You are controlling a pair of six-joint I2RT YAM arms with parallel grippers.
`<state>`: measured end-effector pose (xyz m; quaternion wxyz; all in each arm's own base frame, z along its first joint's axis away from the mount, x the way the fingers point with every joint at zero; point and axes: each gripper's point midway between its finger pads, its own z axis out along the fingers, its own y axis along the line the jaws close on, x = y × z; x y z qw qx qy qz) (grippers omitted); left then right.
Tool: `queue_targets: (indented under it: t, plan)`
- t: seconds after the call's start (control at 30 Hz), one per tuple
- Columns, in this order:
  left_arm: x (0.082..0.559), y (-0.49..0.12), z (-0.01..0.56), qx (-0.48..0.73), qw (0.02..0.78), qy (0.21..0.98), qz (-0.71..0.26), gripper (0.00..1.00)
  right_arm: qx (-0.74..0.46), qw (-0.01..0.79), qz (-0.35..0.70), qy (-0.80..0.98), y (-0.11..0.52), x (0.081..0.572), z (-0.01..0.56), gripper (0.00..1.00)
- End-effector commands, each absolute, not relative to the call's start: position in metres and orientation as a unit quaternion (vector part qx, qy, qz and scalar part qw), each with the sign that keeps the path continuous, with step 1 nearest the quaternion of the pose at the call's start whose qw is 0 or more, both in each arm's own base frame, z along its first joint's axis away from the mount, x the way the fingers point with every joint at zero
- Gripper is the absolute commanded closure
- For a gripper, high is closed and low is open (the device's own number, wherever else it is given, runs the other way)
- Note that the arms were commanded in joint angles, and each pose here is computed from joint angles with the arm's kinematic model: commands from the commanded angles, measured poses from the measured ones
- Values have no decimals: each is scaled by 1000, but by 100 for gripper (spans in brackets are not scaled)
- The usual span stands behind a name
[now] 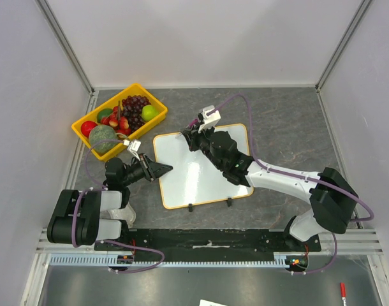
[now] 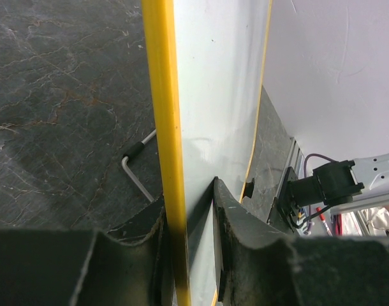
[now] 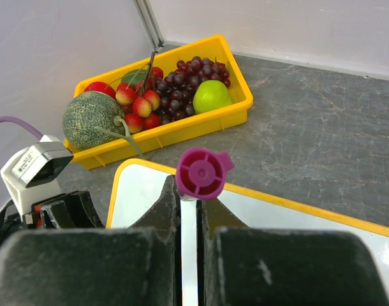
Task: Write a sentence on the whiteboard
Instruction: Pick up the sentence from the whiteboard.
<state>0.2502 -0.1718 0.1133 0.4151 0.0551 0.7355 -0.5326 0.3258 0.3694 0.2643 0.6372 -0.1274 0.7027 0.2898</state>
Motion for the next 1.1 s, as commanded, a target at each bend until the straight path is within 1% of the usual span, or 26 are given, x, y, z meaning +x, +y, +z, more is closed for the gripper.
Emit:
queue_targets:
  t: [0.0, 0.2, 0.53, 0.87, 1.07]
  plan:
    - [251, -173, 111, 73, 421, 735, -526, 98, -104, 658, 283, 690, 369, 334, 283, 100]
    - [251, -174, 112, 75, 421, 734, -528, 98, -97, 658, 281, 692, 369, 336, 281, 100]
    - [250, -175, 113, 79, 422, 731, -530, 98, -117, 645, 288, 698, 380, 336, 272, 100]
    - [250, -176, 113, 79, 421, 731, -530, 98, -138, 622, 290, 714, 384, 329, 252, 100]
    - [251, -175, 112, 76, 420, 733, -530, 98, -135, 618, 278, 723, 377, 327, 241, 100]
